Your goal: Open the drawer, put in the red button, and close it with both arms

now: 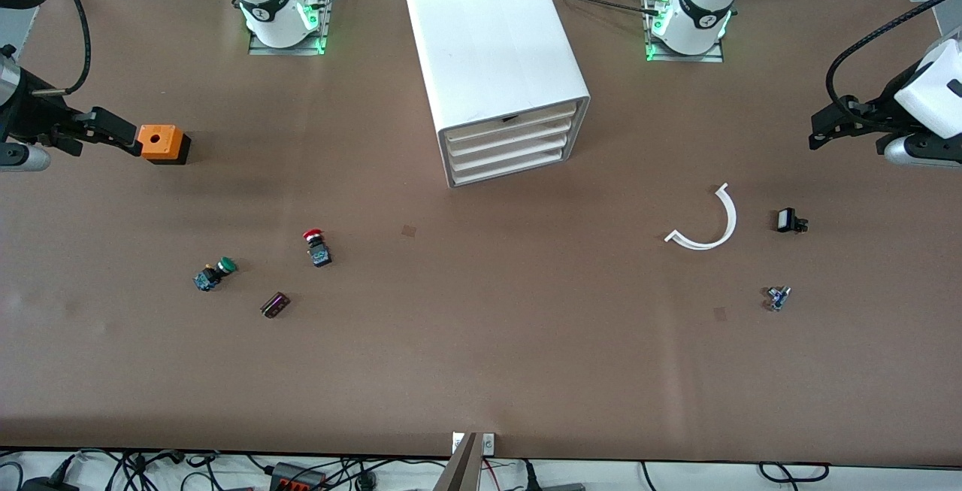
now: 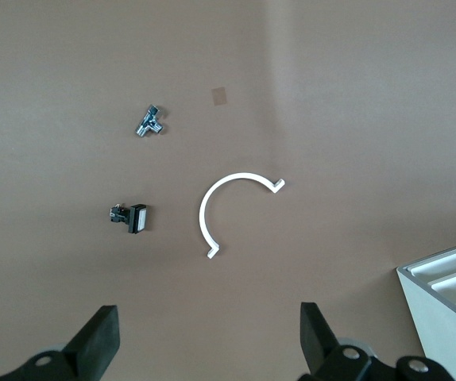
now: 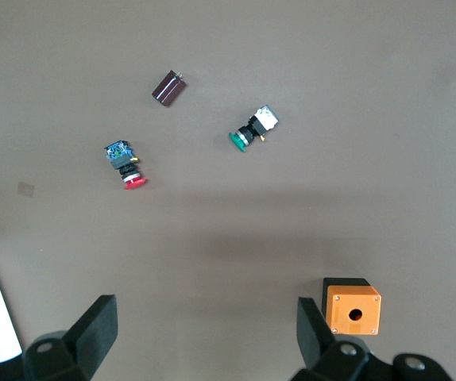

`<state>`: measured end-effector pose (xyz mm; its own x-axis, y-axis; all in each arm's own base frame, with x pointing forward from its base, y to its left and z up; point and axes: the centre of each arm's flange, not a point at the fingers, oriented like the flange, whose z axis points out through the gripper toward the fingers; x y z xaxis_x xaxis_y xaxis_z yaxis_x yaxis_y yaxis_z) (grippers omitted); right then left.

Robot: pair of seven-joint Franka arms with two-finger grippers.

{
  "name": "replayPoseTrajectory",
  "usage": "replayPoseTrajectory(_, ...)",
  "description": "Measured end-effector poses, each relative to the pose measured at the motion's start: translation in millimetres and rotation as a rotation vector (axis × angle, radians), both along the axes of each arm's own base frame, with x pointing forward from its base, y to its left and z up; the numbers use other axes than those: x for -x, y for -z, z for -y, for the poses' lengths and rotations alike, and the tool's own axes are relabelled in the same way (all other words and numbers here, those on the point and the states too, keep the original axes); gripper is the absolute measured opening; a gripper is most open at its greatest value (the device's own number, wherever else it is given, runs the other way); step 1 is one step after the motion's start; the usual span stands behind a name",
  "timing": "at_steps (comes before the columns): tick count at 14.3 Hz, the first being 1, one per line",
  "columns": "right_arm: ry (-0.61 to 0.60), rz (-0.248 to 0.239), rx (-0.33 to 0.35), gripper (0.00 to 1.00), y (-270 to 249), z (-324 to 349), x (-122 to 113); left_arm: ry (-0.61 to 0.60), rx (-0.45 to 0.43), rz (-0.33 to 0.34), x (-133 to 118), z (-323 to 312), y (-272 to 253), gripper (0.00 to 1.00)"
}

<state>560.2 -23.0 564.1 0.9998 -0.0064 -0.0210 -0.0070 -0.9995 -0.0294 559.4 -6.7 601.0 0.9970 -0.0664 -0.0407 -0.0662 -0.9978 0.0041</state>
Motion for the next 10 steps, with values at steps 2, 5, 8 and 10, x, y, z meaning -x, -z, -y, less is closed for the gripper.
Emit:
replayPoseTrajectory(2,0.0,0.0,0.0,1.0,0.0,0.0,0.0,-0.001,0.0,0.0,0.0,-0.1,-0.1,1.0)
replayPoseTrajectory(5,0.0,0.0,0.0,1.0,0.0,0.0,0.0,-0.002,0.0,-0.001,0.1,-0.5,0.0,1.0)
replayPoseTrajectory(8,0.0,-0.003,0.0,1.0,0.4,0.0,0.3,-0.002,0.0,-0.002,0.2,-0.5,0.1,1.0)
replayPoseTrajectory(10,0.0,-0.01,0.0,1.0,2.7,-0.1,0.3,-0.002,0.0,-0.01,1.0,-0.9,0.9,1.0)
